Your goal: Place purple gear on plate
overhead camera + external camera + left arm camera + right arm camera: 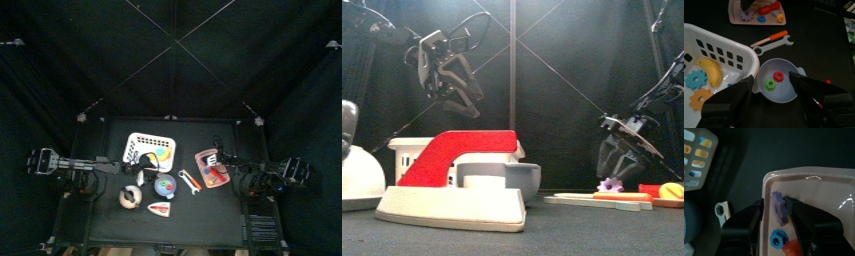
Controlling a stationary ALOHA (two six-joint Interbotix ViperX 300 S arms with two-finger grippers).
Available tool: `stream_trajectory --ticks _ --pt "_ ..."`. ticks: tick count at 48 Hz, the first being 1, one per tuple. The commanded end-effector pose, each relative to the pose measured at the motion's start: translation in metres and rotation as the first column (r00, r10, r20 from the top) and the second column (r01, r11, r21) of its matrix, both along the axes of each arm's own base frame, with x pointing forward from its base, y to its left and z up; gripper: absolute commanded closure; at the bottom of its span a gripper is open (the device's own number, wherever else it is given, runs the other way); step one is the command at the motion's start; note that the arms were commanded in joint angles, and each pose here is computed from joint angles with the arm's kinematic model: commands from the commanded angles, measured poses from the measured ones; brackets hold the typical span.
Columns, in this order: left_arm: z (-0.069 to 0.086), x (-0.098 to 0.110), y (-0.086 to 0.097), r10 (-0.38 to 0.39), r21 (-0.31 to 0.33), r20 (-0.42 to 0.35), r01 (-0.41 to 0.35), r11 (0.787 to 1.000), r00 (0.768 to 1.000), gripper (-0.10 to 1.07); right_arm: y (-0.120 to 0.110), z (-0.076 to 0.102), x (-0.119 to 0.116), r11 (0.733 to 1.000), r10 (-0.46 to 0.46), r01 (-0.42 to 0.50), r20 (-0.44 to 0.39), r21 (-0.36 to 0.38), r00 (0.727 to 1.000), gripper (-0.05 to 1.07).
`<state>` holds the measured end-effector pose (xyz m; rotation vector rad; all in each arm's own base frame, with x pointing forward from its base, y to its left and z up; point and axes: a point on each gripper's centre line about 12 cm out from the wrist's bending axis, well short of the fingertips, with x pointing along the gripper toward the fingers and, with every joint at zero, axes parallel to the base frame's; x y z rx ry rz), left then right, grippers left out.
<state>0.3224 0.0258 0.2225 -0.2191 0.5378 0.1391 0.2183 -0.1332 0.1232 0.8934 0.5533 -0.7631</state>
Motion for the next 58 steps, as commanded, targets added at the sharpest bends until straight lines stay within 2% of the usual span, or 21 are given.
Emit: stream_trajectory --ticks 1,12,25,38,58 --pt "0.007 0.002 0.001 0.001 0.001 0.029 -0.001 1.000 1.000 0.04 -0.004 0.007 0.008 1.000 0.012 -0.011 0.017 -0.019 1.000 0.24" --pt "0.007 0.002 0.001 0.001 0.001 0.029 -0.001 1.000 1.000 0.04 -0.006 0.004 0.017 0.999 0.032 -0.032 -0.003 -0.020 0.999 0.24" --pt "0.007 0.001 0.001 0.001 0.001 0.026 -0.001 1.000 1.000 0.04 -0.011 0.009 0.022 0.998 0.041 -0.043 -0.029 -0.043 0.999 0.24" --pt "0.006 0.001 0.001 0.004 -0.001 0.023 -0.004 1.000 1.000 0.04 -0.014 0.019 0.029 0.996 0.052 -0.052 -0.010 -0.070 0.999 0.24" --pt "0.002 -0.002 0.005 0.017 -0.005 0.013 -0.017 1.000 1.000 0.04 -0.011 0.018 0.034 0.992 0.088 -0.090 -0.026 -0.084 0.996 0.24"
